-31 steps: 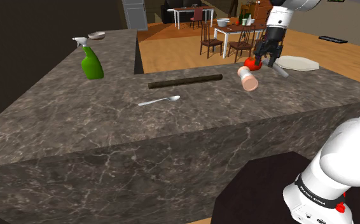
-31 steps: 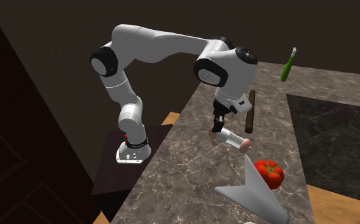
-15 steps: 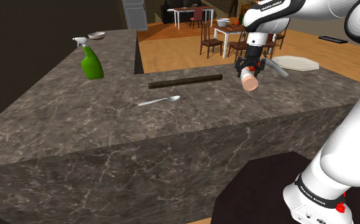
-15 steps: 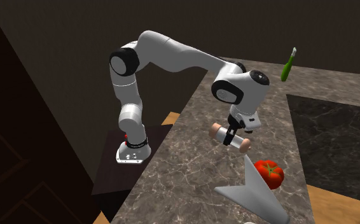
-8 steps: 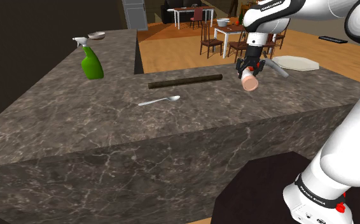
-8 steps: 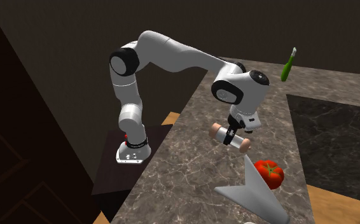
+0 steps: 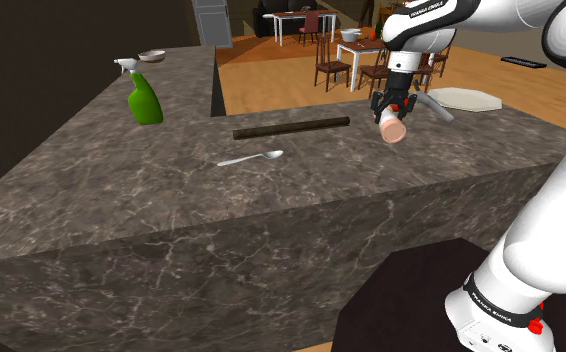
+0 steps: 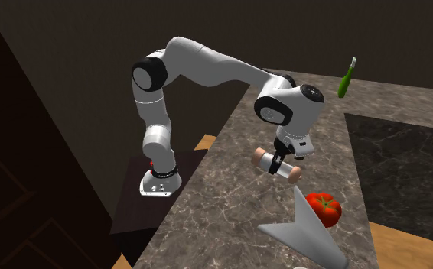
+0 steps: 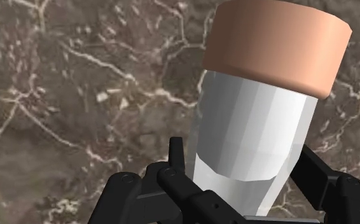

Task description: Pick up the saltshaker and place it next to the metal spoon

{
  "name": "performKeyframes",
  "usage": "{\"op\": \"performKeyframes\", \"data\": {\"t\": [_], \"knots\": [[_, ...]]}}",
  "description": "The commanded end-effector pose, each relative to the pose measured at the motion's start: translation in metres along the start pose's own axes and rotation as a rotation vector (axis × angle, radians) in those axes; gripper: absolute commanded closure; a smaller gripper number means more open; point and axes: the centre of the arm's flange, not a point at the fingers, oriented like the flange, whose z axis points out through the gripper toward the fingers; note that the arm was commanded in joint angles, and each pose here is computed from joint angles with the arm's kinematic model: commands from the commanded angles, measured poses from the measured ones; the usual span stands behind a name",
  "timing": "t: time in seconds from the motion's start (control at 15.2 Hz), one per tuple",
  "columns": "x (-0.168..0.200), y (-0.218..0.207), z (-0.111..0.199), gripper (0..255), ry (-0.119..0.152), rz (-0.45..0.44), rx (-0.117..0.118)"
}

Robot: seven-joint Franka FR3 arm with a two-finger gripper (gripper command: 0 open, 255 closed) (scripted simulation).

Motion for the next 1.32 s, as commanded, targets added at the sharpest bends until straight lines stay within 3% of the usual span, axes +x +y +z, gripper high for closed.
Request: {"op": "performKeyframes", "data": {"t": [0.0,1.25], "knots": [[0.0,0.0,0.0,255,0.0,0.0,0.0],[-0.015,-0.012,-0.098,255,0.0,0.0,0.0]]}}
